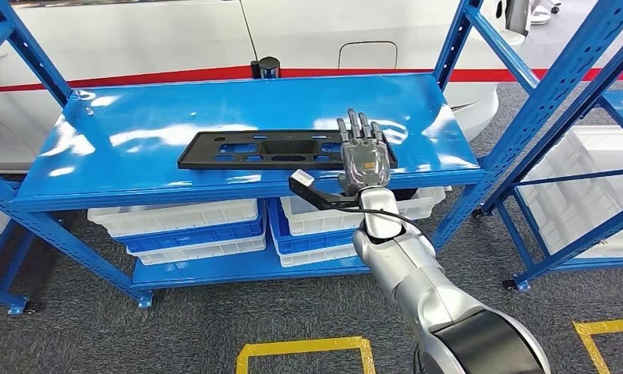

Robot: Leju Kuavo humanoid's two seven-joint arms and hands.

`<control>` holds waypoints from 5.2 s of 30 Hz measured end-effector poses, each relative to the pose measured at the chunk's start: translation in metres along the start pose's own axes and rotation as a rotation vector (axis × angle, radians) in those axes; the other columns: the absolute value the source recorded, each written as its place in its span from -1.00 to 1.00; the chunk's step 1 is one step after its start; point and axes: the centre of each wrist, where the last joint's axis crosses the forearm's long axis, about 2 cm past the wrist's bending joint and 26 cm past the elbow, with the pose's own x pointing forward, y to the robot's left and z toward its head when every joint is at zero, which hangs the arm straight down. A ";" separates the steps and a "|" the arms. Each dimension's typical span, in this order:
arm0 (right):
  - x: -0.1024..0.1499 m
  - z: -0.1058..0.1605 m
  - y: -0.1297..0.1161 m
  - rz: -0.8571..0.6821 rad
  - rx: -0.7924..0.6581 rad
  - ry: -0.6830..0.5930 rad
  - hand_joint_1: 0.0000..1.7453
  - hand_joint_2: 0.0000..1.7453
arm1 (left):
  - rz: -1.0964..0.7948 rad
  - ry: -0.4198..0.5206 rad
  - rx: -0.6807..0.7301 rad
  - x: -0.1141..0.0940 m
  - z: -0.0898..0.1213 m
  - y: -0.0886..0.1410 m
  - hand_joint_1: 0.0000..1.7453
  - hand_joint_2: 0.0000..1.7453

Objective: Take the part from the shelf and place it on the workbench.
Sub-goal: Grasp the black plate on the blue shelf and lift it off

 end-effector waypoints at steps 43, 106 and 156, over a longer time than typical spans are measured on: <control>0.007 0.001 0.007 -0.006 0.076 -0.018 -1.00 1.00 | 0.012 -0.019 0.007 0.010 -0.002 -0.003 -1.00 -1.00; 0.012 -0.002 0.004 -0.017 0.080 -0.023 -1.00 1.00 | 0.034 -0.011 0.015 0.002 0.000 -0.001 -1.00 -1.00; 0.001 0.005 0.015 -0.043 0.124 0.005 1.00 1.00 | 0.043 -0.009 0.021 0.001 0.000 -0.002 -1.00 -1.00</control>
